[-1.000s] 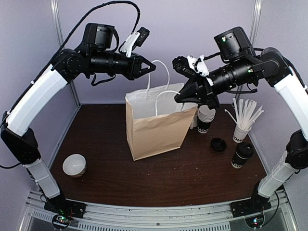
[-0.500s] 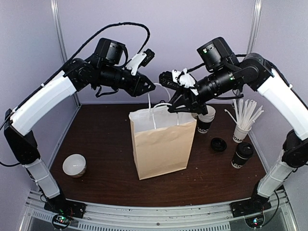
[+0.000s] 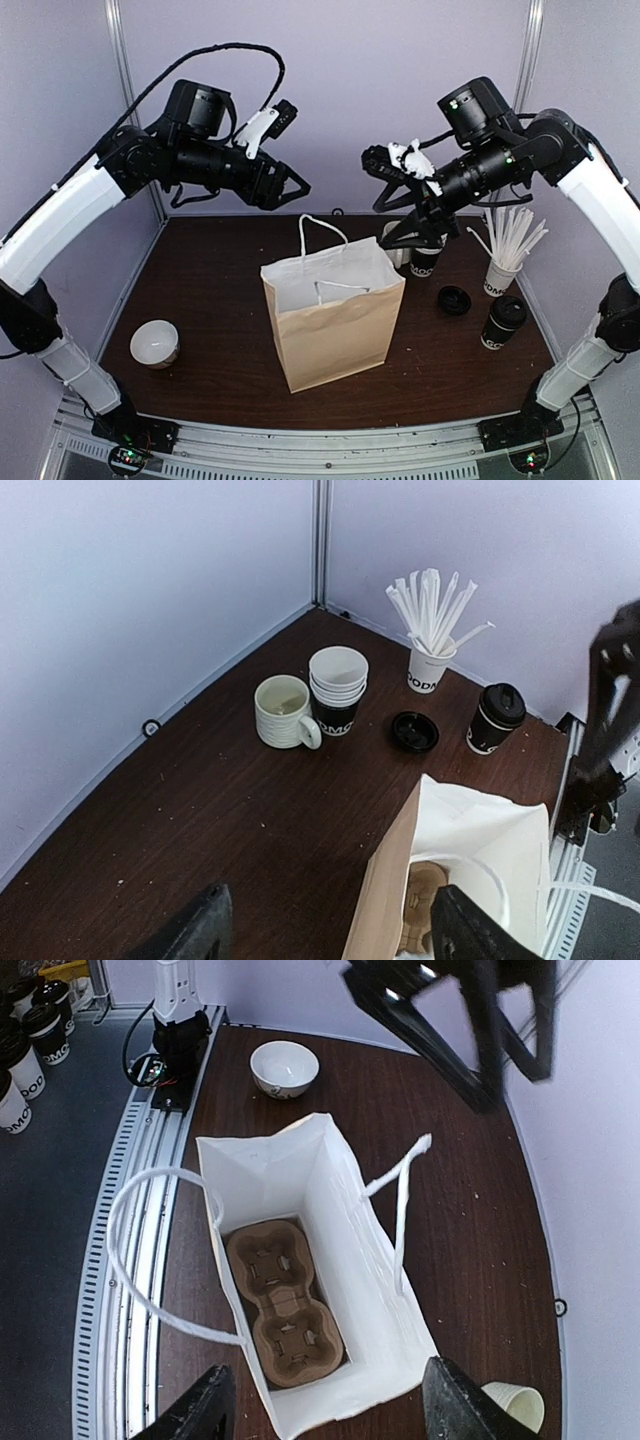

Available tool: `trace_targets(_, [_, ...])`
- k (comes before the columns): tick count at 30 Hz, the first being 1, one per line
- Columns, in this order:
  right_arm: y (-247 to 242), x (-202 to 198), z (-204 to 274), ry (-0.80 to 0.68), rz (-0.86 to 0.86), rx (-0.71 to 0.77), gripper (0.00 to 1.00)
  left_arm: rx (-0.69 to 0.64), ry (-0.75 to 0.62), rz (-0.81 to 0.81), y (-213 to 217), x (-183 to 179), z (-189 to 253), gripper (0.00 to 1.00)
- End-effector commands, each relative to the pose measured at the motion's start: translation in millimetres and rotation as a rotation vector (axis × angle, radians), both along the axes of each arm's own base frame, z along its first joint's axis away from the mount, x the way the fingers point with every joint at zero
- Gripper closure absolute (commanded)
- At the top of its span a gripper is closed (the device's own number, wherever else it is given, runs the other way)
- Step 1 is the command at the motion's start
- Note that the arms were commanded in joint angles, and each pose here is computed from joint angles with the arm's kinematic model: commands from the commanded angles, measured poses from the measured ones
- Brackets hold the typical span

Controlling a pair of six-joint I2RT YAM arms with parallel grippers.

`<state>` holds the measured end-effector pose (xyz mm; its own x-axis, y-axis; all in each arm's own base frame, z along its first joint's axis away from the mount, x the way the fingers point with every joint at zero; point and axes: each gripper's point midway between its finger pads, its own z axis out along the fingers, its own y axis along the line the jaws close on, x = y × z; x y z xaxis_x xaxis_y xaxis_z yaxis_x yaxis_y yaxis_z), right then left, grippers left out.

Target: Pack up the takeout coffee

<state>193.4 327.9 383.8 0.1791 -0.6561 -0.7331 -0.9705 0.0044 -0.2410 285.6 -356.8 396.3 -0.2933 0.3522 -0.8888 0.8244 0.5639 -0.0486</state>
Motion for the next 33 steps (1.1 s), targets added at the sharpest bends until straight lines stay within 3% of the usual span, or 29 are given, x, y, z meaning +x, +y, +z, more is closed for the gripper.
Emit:
trace_targets(1, [-42, 7, 9, 0.058, -0.101, 0.035, 0.34, -0.027, -0.112, -0.007, 28, -18, 27, 0.28])
trace_targets(7, [-123, 59, -42, 0.127, -0.431, -0.033, 0.33, -0.01, -0.232, 0.059, 55, -19, 12, 0.13])
trace_targets(15, [-235, 68, -126, 0.215, -0.752, -0.253, 0.25, 0.055, -0.327, 0.181, 77, -1, -10, 0.05])
trace_targets(23, [-295, 58, -187, 0.314, -0.835, -0.533, 0.26, 0.095, -0.279, 0.188, 86, 2, -45, 0.05])
trace_targets(28, [-308, 59, -204, 0.35, -0.826, -0.63, 0.1, 0.081, -0.268, 0.173, 85, -2, -47, 0.04])
trace_targets(33, [-319, 60, -218, 0.381, -0.828, -0.711, 0.09, 0.084, -0.269, 0.175, 86, -3, -47, 0.04])
